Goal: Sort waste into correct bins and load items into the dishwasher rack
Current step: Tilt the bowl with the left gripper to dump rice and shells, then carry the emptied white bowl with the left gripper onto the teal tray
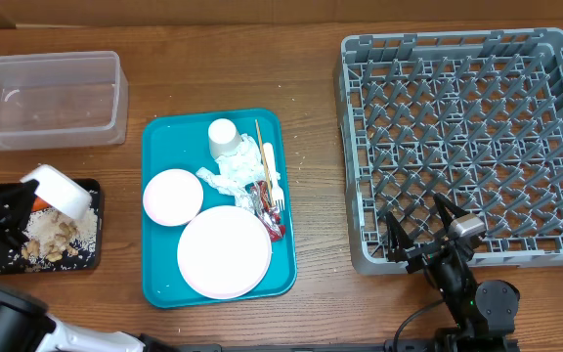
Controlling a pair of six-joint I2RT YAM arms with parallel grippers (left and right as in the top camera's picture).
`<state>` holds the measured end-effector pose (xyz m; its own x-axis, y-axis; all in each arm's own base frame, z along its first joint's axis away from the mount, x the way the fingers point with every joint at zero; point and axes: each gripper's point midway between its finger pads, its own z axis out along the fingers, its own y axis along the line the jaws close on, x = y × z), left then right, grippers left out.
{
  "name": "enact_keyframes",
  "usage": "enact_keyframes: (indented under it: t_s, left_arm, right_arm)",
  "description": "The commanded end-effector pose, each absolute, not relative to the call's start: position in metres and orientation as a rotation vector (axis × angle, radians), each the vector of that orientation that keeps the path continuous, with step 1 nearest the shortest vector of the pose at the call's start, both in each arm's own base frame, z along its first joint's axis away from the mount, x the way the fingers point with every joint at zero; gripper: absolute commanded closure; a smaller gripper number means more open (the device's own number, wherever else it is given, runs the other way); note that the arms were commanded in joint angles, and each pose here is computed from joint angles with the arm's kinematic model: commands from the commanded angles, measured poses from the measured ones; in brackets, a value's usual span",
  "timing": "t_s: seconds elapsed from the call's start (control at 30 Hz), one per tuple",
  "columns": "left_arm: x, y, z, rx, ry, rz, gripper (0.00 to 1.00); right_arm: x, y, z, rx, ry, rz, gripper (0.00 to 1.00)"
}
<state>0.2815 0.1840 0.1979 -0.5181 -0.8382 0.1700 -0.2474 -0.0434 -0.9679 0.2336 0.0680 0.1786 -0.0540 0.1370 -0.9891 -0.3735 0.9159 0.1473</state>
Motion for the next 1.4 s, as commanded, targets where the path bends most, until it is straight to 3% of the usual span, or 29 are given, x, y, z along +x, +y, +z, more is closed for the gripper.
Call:
enact_keyframes:
  t_s: [0.0,0.3,0.43,0.8,1.1,1.37]
  left_arm:
    - [0.282,0.164,0.249,-0.867,1.872,-1.397,0.96]
    - [0.309,0.092,0.3,-0.57,2.06,-1.271,0.96]
    - [0.341,0.076,0.275,-0.775,2.314,-0.921,0.96]
    - [0.4,0.022,0.28,-0.743,2.333,-0.192,0.96]
    - [0.454,-0.003,0.213,-0.705,2.432,-0.194,0.96]
    - [0.466,-0.041,0.135,-0.613,2.645,-0.268,0.96]
  right_arm:
    - [0.234,0.068,0.177,-0.185,1.57,0.419,0.0]
    - [0.234,0.068,0.177,-0.185,1.571,0.419,0.0]
    - [0.234,0.068,0.177,-0.185,1.571,0.419,0.0]
    - [0.234,0.068,0.177,-0.185,1.571,0.419,0.0]
    - [0.234,0.068,0.177,-0.185,1.571,0.419,0.0]
    - [0.234,0.068,0.177,-0.185,1.571,0.419,0.0]
